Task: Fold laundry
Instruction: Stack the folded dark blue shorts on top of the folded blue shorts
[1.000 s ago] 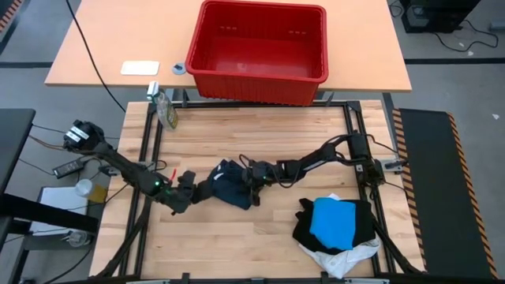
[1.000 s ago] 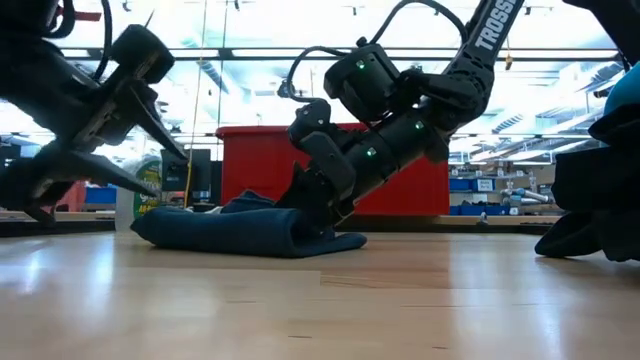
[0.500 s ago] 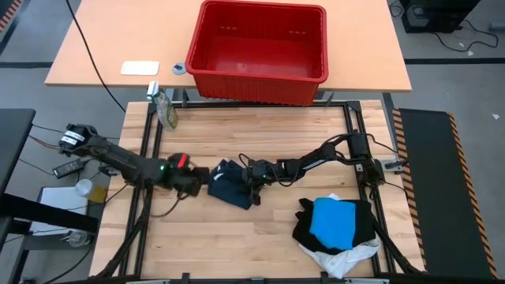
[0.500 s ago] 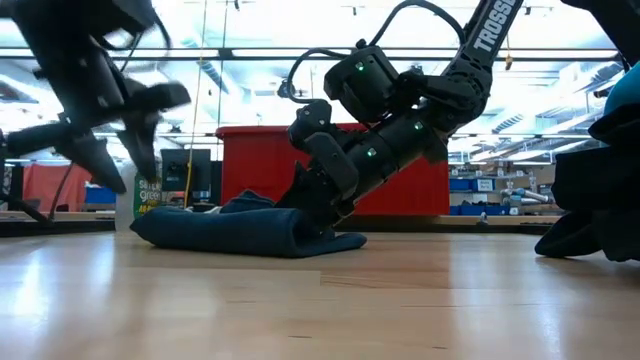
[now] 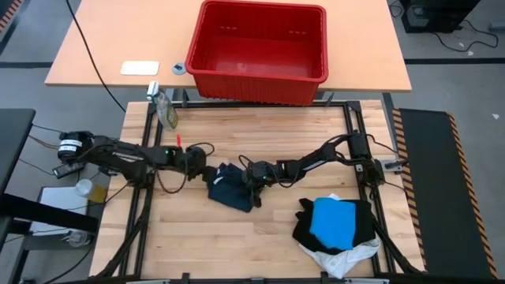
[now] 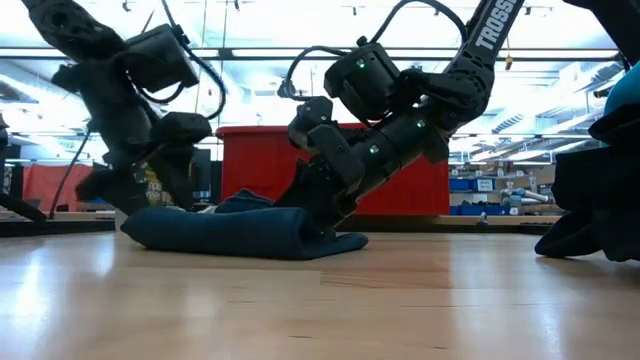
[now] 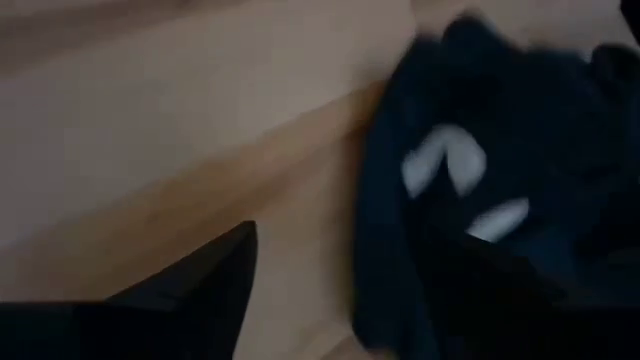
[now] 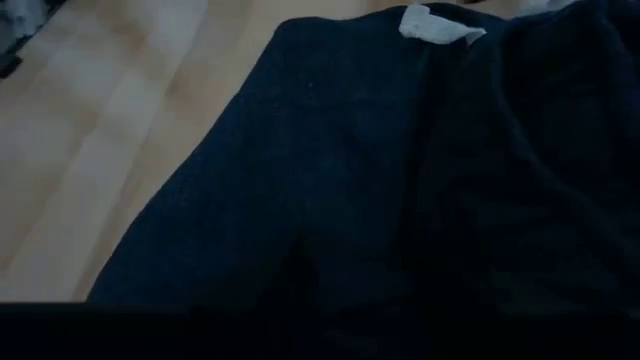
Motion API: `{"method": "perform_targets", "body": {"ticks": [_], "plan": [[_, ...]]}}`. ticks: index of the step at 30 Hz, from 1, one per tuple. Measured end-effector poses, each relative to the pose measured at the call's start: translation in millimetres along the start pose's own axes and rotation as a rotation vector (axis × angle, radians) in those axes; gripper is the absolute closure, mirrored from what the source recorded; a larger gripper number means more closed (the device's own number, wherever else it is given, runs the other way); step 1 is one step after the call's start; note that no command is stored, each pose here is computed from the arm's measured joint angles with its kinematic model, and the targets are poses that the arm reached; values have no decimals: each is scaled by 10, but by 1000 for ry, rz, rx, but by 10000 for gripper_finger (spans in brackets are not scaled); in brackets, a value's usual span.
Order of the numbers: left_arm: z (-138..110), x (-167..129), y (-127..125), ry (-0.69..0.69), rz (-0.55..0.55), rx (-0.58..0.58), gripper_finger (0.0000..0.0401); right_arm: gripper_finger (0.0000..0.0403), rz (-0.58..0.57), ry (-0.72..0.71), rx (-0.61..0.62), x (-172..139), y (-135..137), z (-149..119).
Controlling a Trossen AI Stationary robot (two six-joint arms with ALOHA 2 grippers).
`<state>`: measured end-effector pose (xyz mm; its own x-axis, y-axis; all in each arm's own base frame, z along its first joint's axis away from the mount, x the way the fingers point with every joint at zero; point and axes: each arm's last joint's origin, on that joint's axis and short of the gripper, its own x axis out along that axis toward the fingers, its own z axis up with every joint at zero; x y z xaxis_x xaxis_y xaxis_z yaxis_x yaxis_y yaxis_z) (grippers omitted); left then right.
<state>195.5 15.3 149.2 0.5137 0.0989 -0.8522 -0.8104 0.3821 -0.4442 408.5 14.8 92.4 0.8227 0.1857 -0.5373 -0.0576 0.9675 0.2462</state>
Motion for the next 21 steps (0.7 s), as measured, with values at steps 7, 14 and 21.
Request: {"method": "perform_targets", "body": {"ticks": [7,14,21], "plan": [[174,41,-24,19,-121,84,81,216,19,11,-91,5,33,-15],[169,229,-66,42,-153,181,81,216,-1,10,-276,-10,-60,0],[208,336,-244,37,-376,328,81,216,34,29,-257,-40,-195,4]]}}
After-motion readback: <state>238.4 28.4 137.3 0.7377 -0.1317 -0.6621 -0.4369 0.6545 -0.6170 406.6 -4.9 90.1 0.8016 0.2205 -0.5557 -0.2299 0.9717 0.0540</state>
